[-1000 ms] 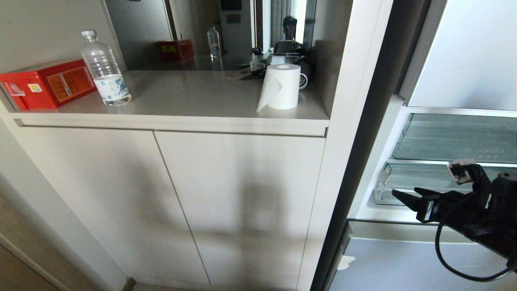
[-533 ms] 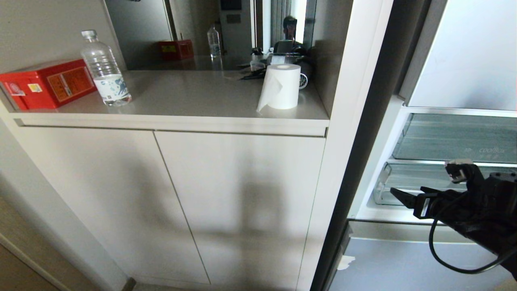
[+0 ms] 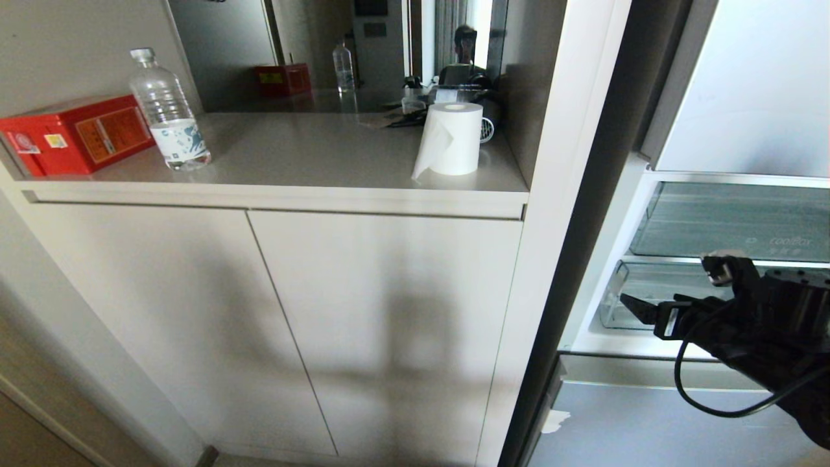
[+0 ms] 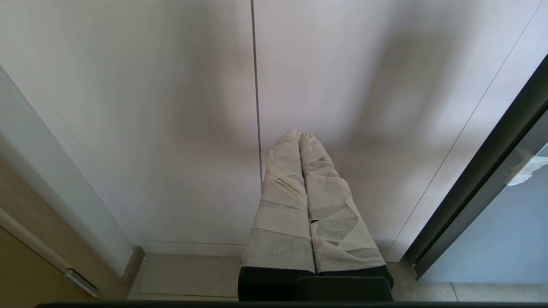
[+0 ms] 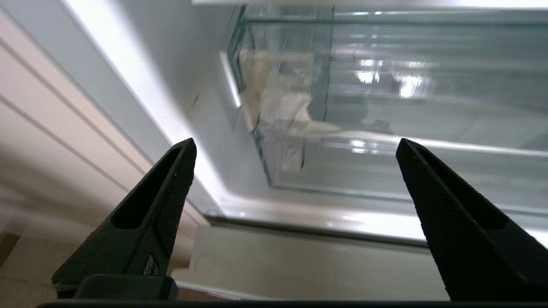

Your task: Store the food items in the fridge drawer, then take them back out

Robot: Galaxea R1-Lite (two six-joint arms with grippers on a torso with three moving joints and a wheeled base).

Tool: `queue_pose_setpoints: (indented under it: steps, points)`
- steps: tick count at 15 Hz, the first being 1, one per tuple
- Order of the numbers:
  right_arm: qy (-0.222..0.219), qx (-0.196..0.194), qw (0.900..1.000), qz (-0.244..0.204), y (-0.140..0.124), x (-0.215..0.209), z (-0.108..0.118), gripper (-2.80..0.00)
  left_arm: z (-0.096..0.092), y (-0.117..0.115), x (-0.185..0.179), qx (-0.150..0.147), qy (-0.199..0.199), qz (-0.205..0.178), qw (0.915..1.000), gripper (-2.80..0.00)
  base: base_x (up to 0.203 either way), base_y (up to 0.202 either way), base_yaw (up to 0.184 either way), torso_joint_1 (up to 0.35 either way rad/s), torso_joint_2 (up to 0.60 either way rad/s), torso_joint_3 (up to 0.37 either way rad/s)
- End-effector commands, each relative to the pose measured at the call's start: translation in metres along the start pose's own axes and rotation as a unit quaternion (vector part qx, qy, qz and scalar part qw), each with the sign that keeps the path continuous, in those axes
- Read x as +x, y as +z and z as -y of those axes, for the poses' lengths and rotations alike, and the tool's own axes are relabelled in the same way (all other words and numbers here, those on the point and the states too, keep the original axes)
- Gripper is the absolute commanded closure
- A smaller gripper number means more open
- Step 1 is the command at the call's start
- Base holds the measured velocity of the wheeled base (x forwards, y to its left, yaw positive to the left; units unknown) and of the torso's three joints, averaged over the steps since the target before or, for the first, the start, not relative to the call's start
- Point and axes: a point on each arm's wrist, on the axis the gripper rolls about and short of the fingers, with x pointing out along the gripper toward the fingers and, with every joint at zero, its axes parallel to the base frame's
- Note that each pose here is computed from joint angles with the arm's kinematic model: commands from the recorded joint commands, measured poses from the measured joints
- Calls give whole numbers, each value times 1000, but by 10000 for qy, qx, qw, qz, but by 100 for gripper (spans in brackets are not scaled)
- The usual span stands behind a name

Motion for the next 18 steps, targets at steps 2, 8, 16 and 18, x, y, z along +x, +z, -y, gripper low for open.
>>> queue_pose_setpoints:
  steps: [2,8,16,18]
  points:
    - [-13,-6,10000,24,-1,10,1,-280,0,0,0,1,2,-4,10000,0,0,0,0,0,0,0]
    - [-66,142,9999,-65,-6,12,2,-280,0,0,0,-7,2,-4,10000,0,0,0,0,0,0,0]
    - [-51,428,9990,-126,-10,18,1,-280,0,0,0,1,2,-4,10000,0,0,0,0,0,0,0]
    - [-52,437,9989,-146,-12,21,1,-280,0,0,0,-7,2,-4,10000,0,0,0,0,0,0,0]
